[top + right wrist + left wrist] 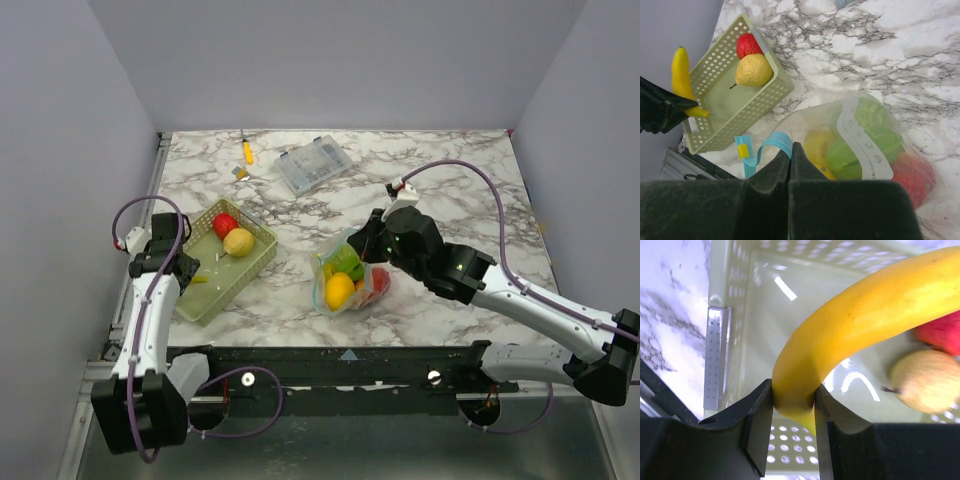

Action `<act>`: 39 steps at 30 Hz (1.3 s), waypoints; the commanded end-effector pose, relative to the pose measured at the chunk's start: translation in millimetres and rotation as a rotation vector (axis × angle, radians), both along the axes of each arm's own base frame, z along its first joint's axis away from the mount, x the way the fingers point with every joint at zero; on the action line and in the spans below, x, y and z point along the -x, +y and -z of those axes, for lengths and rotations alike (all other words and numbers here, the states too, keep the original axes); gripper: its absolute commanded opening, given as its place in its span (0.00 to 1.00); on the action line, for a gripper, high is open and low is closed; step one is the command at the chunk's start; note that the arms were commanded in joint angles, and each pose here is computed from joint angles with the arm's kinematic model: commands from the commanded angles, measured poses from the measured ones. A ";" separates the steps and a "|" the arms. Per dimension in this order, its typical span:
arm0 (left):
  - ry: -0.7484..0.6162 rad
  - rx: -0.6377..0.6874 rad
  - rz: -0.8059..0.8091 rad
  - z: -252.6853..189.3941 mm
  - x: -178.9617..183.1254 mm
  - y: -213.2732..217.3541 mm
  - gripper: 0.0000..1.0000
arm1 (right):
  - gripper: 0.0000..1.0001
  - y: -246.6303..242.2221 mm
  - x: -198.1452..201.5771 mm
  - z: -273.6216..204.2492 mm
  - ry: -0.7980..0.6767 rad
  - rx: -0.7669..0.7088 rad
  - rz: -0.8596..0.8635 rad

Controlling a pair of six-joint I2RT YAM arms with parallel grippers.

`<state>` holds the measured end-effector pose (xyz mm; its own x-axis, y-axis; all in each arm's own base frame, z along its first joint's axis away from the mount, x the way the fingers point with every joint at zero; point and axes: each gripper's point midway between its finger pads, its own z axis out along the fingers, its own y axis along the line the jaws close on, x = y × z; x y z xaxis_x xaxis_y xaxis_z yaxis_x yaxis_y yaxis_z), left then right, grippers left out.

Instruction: Place the food in the zip-top bag and seal the zipper

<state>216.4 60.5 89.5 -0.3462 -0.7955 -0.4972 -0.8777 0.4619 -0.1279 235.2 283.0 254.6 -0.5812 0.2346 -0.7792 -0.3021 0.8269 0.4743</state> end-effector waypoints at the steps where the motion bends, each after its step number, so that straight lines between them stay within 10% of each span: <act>1: -0.184 -0.065 0.110 -55.4 -5.5 -5.9 0.05 | 0.01 11.2 -5.2 -11.0 -0.022 -0.037 -0.022; 17: -0.826 0.395 0.923 -186.3 17.3 -198.7 0.00 | 0.01 18.7 -13.6 -16.9 -0.017 -0.050 0.004; 28: -0.339 0.566 1.332 -161.4 92.7 -250.6 0.00 | 0.00 8.5 -40.5 -35.2 -0.146 -0.070 0.134; 39: -0.061 0.210 1.256 -150.1 80.5 -228.0 0.00 | 0.01 16.2 -46.0 -57.3 -0.225 -0.126 0.176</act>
<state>125.2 -196.0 249.4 -0.9066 -0.0099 -0.4219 0.2304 0.8260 -0.5144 272.2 295.0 280.0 -0.4382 0.3235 -0.8386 -0.2738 0.8406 0.4673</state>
